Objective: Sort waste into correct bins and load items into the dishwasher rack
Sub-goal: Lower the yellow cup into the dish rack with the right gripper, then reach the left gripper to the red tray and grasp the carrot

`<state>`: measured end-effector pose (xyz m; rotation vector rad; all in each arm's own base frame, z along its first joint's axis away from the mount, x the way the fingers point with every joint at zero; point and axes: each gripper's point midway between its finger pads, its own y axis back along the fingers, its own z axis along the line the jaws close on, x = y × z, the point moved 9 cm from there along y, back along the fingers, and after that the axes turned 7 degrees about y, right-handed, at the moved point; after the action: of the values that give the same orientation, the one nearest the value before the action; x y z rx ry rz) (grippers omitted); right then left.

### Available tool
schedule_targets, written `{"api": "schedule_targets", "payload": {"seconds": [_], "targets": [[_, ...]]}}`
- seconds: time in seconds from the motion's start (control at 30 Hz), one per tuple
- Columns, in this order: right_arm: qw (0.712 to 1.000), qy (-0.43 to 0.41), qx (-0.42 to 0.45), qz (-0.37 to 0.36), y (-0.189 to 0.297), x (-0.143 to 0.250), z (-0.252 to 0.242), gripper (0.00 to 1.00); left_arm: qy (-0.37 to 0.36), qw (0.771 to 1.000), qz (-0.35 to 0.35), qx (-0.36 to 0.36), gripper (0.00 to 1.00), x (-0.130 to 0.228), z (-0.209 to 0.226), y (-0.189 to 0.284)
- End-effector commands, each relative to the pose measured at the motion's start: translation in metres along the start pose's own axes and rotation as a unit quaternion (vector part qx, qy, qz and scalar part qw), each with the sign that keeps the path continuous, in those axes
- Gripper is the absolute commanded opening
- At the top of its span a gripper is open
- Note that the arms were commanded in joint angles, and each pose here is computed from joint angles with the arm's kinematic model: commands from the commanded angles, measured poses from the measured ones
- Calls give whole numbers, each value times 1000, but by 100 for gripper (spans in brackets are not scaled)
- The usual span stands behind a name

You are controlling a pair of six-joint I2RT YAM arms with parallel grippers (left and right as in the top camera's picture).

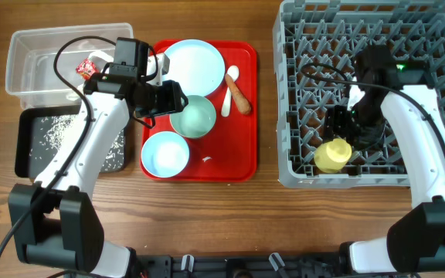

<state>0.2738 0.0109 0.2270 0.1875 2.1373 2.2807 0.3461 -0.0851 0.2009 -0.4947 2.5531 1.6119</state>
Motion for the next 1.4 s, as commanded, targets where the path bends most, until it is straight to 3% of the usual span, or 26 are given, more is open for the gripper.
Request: {"api": "schedule_targets", "payload": {"seconds": [0.0, 0.43, 0.47, 0.63, 0.8, 0.93, 1.17, 1.37], "targets": [[1000, -2, 5, -1, -6, -5, 0, 73, -7, 1000, -13, 2, 51, -3, -2, 7], [987, 43, -45, -151, 86, -30, 16, 74, -26, 999, -22, 6, 53, -3, -13, 4], [985, 45, -51, -159, 89, -31, 17, 75, -34, 999, -34, 6, 49, -5, -18, 3], [983, 47, -57, -167, 91, -33, 18, 78, -57, 993, -94, -43, 48, -10, -56, 7], [983, 54, -56, -167, 91, -33, 18, 81, -103, 981, -145, -76, 59, -14, -112, 6], [983, 56, -54, -166, 91, -33, 18, 81, -78, 984, -130, -99, 63, -17, -129, -25], [983, 57, -54, -166, 91, -33, 18, 82, -43, 990, -71, -118, 78, -12, -123, -104], [983, 57, -54, -166, 91, -33, 18, 82, -62, 990, -97, -83, 78, -10, -144, -121]]}}
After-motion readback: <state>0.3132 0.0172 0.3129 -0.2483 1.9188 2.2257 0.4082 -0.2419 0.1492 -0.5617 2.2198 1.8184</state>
